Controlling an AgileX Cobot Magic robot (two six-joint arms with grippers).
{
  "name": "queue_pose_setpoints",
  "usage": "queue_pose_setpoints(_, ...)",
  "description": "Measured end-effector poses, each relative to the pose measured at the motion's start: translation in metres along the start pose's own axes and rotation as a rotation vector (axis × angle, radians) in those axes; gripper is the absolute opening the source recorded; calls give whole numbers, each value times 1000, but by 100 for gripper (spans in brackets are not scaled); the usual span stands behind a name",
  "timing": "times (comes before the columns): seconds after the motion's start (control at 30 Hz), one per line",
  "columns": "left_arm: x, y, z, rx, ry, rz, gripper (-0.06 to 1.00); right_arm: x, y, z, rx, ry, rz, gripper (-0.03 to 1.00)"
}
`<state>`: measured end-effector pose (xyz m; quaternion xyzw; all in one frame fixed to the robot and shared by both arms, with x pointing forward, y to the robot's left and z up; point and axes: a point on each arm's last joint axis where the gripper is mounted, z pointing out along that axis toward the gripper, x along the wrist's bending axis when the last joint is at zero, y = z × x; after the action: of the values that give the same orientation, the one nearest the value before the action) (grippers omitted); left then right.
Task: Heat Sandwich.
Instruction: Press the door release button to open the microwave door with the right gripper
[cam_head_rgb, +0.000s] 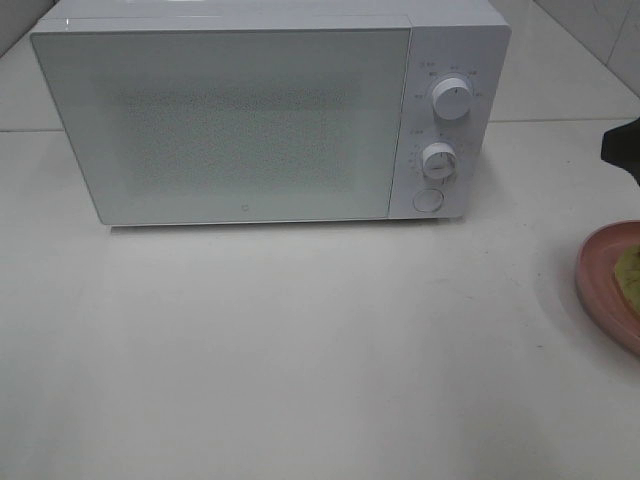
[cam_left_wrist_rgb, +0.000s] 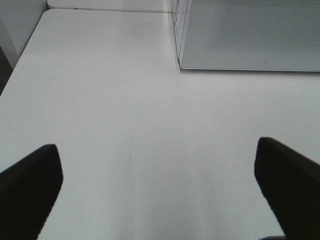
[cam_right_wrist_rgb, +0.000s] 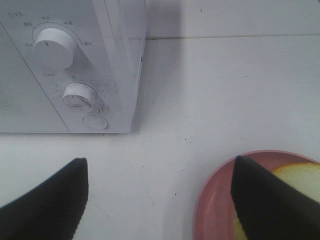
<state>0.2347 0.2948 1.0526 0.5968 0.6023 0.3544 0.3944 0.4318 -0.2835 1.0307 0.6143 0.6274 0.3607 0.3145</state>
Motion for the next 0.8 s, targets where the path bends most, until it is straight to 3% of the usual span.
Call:
queue_pose_setpoints(0.4,0,0,0,0,0,0,99,0,-8,36,-47,5,-2,76)
queue_pose_setpoints(0.6,0,0,0,0,0,0,99,24,-31,45,-91,95,-49,76)
queue_pose_setpoints(0.8,0,0,0,0,0,0,99,37,-41,44,-162,111,-48,76)
